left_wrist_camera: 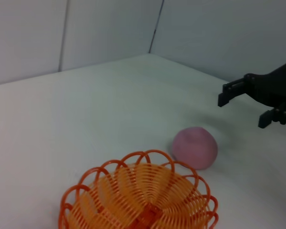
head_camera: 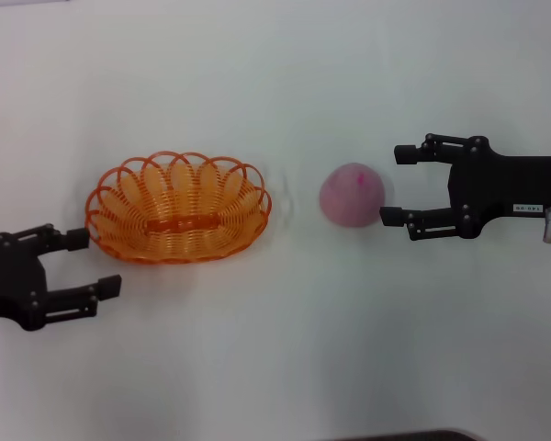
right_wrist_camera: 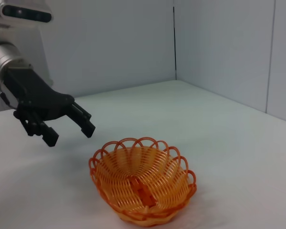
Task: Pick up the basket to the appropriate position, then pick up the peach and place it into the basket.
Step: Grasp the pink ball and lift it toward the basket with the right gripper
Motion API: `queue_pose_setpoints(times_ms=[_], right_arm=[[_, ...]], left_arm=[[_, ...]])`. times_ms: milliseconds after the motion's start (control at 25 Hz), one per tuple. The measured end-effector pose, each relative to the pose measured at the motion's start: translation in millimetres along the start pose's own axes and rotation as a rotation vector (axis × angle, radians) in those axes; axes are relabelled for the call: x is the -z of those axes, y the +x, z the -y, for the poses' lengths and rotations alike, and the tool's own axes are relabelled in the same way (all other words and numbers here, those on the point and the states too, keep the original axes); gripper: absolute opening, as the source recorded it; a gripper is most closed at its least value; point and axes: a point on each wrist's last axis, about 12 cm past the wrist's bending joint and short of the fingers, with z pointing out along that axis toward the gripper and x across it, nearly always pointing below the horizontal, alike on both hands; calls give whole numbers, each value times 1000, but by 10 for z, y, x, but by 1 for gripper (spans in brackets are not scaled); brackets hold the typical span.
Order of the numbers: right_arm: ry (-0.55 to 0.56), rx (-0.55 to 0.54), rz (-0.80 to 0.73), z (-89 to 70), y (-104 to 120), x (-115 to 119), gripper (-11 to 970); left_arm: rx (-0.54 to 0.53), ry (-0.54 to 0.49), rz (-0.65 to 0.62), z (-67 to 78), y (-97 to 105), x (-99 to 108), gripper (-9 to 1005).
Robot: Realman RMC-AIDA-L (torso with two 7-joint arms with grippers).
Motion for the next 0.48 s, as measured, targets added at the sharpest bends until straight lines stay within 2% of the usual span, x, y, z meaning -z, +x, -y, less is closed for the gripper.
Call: queue_pose_setpoints(times_ms=[240,480], right_arm=[[0,-1,1,-1,0,2,913],[-2,-1,-1,-5,4,2,913]], left_arm=[[-43,-4,9,29,81,-22,851],[-134,5,24,79,181,-61,870]])
